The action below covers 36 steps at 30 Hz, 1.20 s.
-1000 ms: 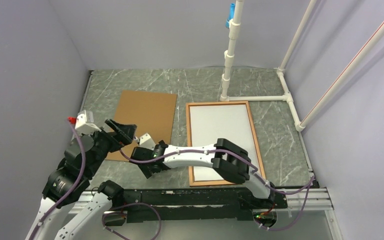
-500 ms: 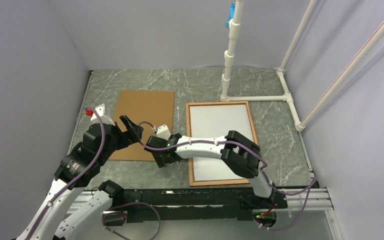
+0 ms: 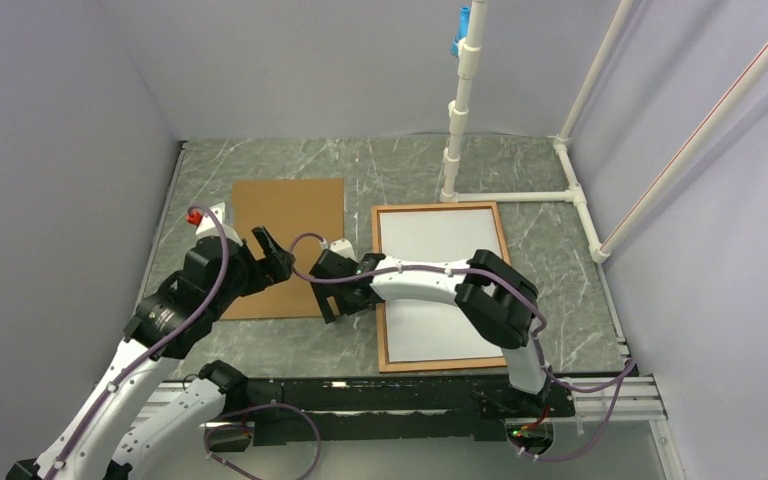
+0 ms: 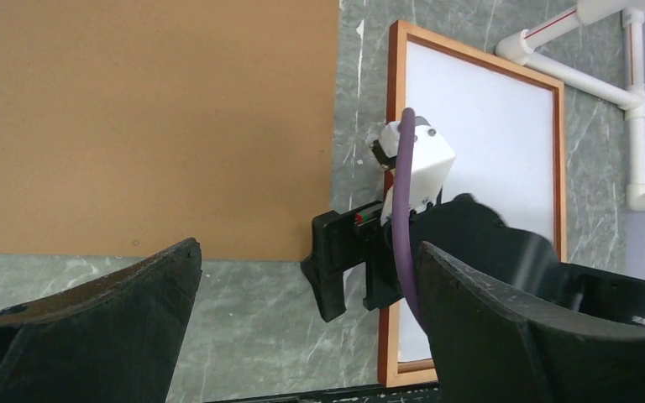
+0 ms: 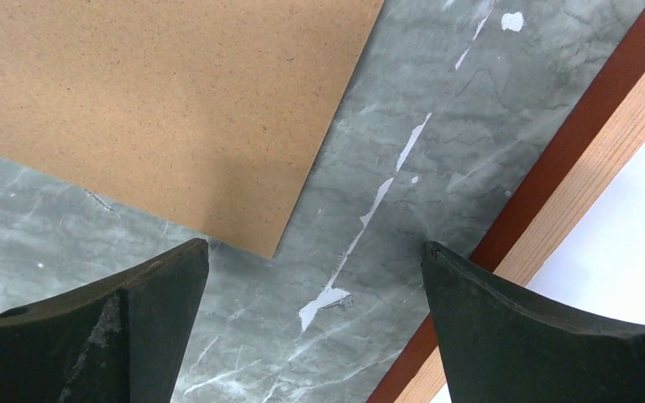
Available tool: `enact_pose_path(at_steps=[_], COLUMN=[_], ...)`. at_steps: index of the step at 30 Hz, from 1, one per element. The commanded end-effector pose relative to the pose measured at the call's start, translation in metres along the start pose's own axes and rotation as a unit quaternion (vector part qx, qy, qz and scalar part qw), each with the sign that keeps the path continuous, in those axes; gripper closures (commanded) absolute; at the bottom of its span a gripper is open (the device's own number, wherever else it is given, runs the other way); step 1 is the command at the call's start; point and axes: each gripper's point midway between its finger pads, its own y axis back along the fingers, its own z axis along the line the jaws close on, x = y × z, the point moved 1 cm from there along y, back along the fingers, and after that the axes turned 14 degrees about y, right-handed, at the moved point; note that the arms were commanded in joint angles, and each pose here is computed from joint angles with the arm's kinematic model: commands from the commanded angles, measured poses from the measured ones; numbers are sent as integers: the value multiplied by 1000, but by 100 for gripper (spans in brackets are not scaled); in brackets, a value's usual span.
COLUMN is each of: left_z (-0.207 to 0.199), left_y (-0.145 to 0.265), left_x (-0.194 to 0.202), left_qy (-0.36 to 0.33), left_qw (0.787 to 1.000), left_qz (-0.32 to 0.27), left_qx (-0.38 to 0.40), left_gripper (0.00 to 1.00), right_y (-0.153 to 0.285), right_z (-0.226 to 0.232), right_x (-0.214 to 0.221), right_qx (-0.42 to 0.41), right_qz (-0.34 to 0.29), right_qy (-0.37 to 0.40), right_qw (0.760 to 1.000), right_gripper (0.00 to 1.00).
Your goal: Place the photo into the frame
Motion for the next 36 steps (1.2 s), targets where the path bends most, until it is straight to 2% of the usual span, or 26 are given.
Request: enact_pose_path(at_steps=[1, 7, 15, 17, 20, 22, 28, 32, 36], left_z=[22, 18, -17, -13, 18, 54, 129, 163, 196], left_y=[-3, -20, -49, -54, -67, -75, -95, -113, -124], left_x=[-9, -27, -72, -83, -87, -89, -62, -41, -36], left_qy=[-27, -39, -29, -22, 1, 25, 112, 162, 176], left_qw=[997, 994, 999, 999, 999, 995, 976, 956, 929], left_qz=[-17, -19, -14, -22, -3, 4, 59, 87, 107], left_qx=[-69, -97, -24, -20, -48, -95, -176, -227, -308], left_gripper=[1, 1, 1, 1, 1, 1, 0, 1, 1], right_y=[-8, -8, -12, -13, -12, -11, -10, -9, -8], right_z=[-14, -12, -19, -20, -21, -20, -17, -19, -22], right_x=[5, 7, 28, 28, 23, 18, 9, 6, 2], right_qx=[-46, -67, -59, -58, -63, -69, -109, -134, -154], right_qz=[11, 6, 24, 25, 23, 21, 16, 12, 11], right_qy=[-50, -41, -36, -38, -43, -46, -68, -87, -100], right_qw=[998, 997, 997, 997, 997, 996, 992, 987, 983], right_gripper=[0, 1, 1, 1, 1, 1, 1, 1, 1])
